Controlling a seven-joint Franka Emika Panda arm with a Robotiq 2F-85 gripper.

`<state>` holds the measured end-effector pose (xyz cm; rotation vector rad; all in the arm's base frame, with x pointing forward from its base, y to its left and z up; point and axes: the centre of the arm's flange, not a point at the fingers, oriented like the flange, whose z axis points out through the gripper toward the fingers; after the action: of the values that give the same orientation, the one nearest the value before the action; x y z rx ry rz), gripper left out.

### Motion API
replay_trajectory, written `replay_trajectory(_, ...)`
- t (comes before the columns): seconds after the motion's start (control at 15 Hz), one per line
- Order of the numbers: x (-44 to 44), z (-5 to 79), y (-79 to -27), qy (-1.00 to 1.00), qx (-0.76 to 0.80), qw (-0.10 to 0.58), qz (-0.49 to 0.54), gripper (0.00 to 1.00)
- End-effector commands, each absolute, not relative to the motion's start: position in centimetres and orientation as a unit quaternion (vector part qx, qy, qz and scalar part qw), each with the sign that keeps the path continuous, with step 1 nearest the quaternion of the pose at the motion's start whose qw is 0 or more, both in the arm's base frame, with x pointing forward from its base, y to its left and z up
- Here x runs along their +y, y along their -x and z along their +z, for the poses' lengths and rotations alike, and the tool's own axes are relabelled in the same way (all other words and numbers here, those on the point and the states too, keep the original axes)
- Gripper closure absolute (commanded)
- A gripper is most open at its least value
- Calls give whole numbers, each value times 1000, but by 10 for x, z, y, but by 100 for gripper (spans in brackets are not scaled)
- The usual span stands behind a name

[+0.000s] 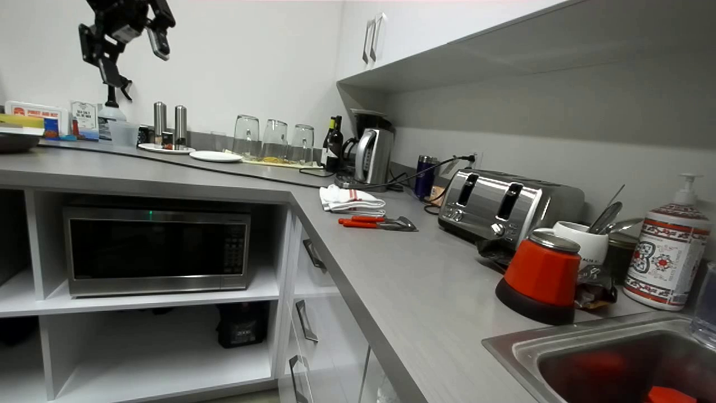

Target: Open the topmost drawer on the left side of the cabinet, remove the red cup from the drawer and place it on the countertop, close the open drawer

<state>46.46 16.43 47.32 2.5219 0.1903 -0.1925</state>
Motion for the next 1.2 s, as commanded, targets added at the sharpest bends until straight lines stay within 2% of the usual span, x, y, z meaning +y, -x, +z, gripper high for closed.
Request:
replay_trajectory(0.0, 162, 434, -475, -933, 98, 346, -15, 0)
replay_trajectory(0.33, 154, 384, -498, -925, 56, 371, 59, 0)
replay_trajectory(0.8, 105, 341, -527, -902, -60, 420, 82, 0)
replay_trajectory(1.13, 89, 314, -521, -892, -78, 446, 11, 0)
